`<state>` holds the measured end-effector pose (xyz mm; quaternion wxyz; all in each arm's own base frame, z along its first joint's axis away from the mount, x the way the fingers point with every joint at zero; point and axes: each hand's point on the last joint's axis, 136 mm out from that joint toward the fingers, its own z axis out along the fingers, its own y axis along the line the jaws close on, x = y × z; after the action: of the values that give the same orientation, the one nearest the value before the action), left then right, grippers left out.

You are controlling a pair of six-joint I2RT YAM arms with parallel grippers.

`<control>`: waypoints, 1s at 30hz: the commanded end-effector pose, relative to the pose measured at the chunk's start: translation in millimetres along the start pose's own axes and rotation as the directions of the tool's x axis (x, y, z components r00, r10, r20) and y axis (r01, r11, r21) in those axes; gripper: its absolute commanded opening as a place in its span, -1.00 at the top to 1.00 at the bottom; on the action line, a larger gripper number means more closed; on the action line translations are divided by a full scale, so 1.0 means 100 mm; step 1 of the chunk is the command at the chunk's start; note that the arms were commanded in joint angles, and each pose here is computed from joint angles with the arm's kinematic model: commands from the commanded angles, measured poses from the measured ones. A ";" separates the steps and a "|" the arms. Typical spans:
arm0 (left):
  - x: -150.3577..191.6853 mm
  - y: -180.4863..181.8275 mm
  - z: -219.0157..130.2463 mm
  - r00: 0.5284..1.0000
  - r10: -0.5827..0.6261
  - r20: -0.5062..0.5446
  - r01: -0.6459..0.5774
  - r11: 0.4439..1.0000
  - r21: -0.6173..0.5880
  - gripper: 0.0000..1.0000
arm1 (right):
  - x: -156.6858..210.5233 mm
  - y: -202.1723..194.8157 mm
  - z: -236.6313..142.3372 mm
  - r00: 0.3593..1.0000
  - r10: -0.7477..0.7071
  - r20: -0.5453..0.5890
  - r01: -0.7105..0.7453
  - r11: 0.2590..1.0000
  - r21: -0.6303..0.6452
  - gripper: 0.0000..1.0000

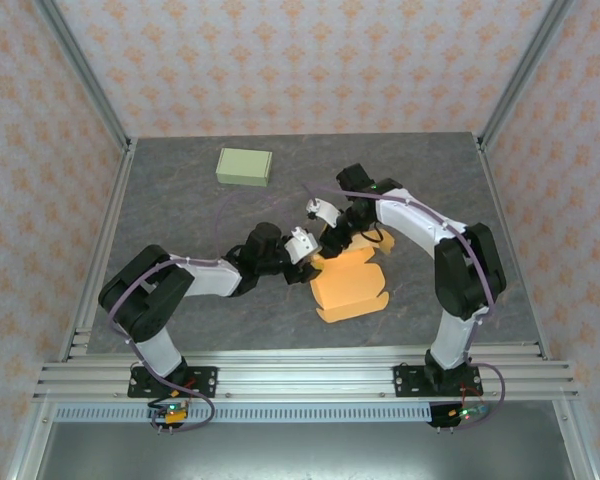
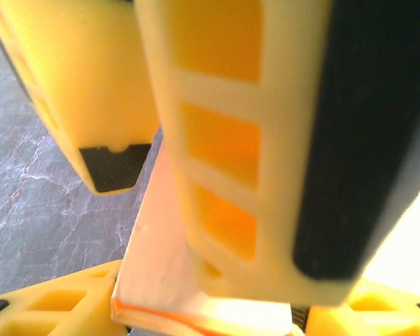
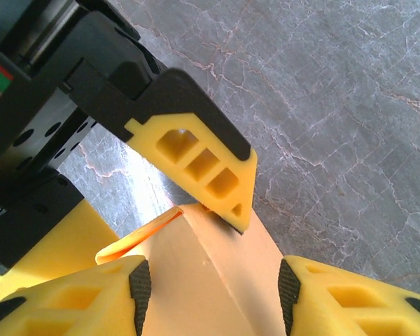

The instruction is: Fold the paper box

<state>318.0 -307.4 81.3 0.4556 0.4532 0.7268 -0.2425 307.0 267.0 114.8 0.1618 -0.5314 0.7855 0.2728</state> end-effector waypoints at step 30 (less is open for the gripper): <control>0.11 0.02 0.05 0.998 0.059 -0.029 -0.060 0.998 -0.031 -0.18 | 0.07 0.06 0.08 0.998 0.032 -0.052 -0.036 0.997 -0.072 -0.04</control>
<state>321.4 -297.4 62.5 0.4655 0.4581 0.7286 -0.2062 308.7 266.2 113.2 0.1474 -0.5242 0.7907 0.2798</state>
